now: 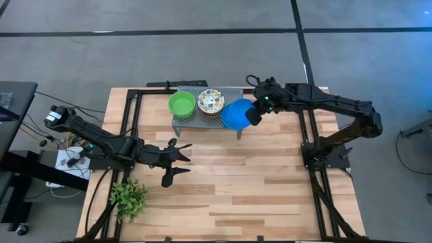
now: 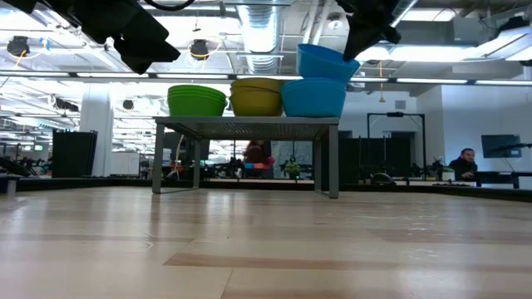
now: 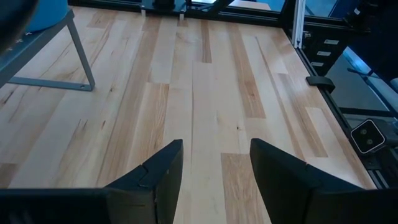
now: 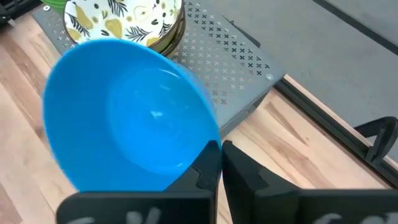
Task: Pick & Place Mini bowls
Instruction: Stack the blue bowl on top of the other blue bowls on the shelf
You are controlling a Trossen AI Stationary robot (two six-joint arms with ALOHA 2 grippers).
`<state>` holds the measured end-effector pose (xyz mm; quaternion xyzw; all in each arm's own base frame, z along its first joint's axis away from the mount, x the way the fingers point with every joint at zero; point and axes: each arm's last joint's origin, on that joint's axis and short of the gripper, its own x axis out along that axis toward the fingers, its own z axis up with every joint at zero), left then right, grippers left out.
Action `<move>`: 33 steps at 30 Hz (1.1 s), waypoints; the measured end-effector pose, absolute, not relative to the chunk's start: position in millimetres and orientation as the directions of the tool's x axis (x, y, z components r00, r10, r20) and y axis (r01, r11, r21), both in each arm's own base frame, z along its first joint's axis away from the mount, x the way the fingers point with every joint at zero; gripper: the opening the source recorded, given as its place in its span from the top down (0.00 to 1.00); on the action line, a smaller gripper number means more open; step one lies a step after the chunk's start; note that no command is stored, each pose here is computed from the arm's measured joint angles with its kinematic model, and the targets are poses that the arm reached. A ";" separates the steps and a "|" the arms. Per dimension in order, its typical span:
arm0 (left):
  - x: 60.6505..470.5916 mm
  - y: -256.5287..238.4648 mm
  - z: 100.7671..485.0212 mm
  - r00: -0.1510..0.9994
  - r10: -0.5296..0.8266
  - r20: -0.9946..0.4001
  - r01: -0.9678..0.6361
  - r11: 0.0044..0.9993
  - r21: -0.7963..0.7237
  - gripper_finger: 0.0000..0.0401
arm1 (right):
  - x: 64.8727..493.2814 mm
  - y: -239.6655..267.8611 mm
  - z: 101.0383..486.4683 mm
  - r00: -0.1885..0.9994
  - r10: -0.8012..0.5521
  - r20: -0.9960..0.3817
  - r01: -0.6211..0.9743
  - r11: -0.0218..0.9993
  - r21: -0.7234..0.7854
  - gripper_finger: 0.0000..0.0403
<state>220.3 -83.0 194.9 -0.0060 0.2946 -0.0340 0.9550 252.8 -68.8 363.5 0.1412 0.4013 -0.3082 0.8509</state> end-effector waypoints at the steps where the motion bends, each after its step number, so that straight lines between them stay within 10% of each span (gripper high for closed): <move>1: 220.3 -82.9 194.9 0.824 -0.068 -0.562 0.061 0.998 -0.031 0.54 | 252.9 -68.8 363.6 0.488 -0.411 -0.770 0.638 0.770 -0.007 0.97; 33: 220.4 -83.0 195.1 0.825 -0.069 -0.561 0.062 0.998 -0.032 0.54 | 299.2 -90.8 321.7 0.374 -0.426 -0.824 0.644 0.759 -0.099 0.85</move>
